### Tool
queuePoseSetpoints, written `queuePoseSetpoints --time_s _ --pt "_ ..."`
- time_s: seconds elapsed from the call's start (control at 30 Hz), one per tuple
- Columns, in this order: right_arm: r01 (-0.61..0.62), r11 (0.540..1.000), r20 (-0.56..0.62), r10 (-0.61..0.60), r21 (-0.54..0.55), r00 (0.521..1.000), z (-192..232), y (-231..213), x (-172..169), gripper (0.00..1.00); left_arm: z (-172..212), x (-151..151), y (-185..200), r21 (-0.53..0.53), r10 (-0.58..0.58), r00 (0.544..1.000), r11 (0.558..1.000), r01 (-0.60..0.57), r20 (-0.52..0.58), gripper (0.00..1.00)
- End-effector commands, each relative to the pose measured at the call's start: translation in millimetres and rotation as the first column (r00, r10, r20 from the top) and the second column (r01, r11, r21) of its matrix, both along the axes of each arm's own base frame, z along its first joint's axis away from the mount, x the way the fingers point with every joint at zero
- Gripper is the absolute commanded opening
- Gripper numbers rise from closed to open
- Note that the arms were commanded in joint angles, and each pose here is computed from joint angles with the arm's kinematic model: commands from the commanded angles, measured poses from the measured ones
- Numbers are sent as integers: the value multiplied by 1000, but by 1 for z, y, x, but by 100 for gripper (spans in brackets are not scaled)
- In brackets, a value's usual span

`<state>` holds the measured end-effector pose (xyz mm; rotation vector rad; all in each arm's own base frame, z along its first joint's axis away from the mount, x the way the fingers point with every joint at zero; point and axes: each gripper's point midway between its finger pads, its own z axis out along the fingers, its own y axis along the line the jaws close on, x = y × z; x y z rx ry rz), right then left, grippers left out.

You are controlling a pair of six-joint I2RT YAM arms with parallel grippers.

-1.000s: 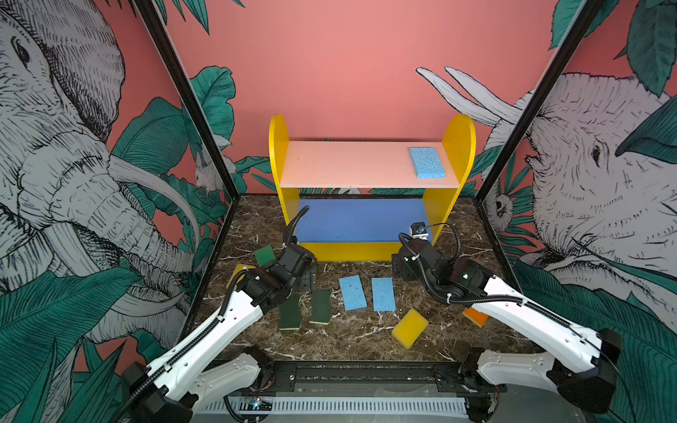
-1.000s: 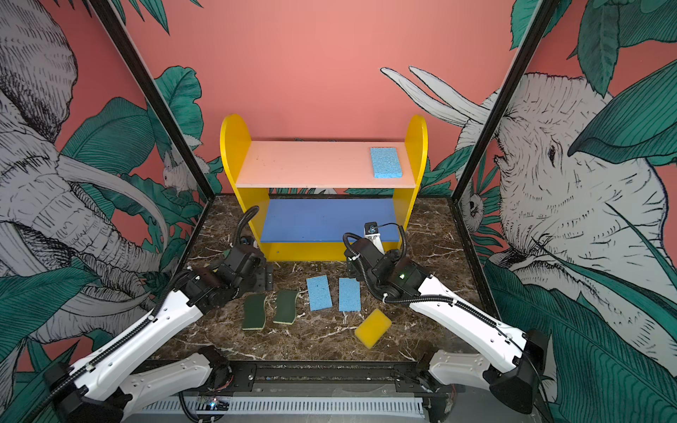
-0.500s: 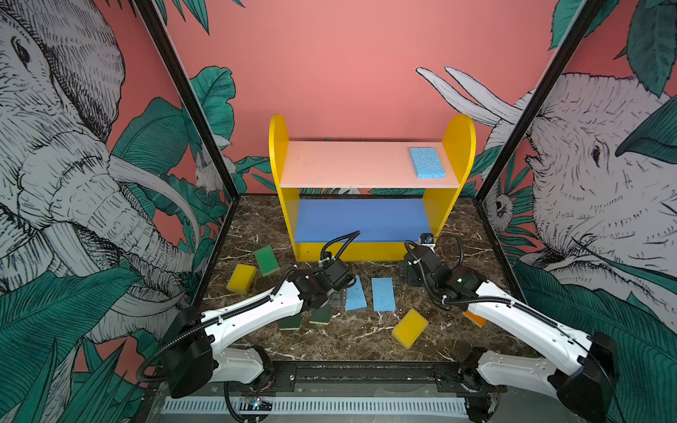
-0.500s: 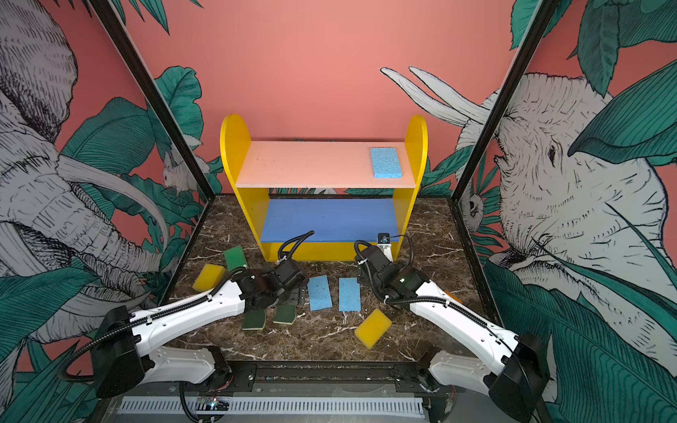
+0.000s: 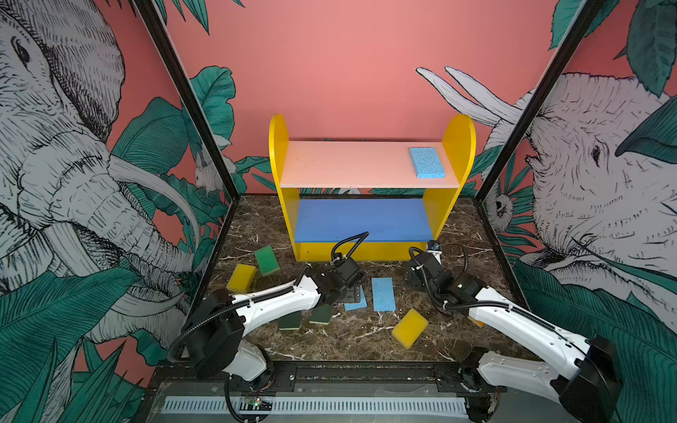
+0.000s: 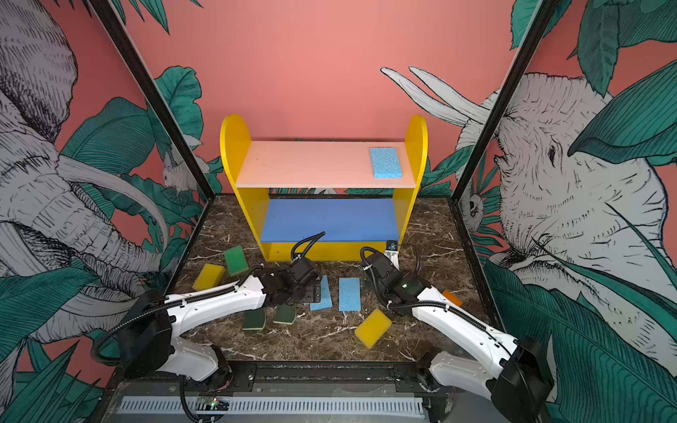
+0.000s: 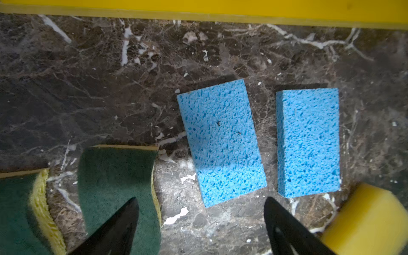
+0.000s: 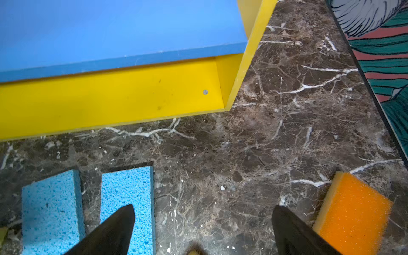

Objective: Place and organize the cleaning sponges onto the shelf
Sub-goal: 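Move the left gripper over a light-blue sponge while the right gripper hovers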

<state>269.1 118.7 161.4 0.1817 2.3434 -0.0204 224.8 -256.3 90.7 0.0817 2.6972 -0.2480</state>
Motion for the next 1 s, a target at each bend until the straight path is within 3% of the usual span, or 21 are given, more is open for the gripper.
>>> queuePoseSetpoints --time_s 0.0,0.23,0.47,0.97 --pt "74 997 20 -75 23 997 5 -9 6 99 7 4 -14 5 -49 999 999 49 -6 91" --pt "100 995 -43 -99 22 994 -11 -10 4 99 -15 -1 -26 39 -70 992 996 74 -100 91" --pt "164 987 -17 -164 -3 986 -10 -25 3 99 -33 -13 -28 55 -92 979 993 103 -182 91" --pt "111 994 -57 -111 2 992 -30 -17 5 99 -50 -17 -46 24 -100 965 994 109 -242 95"
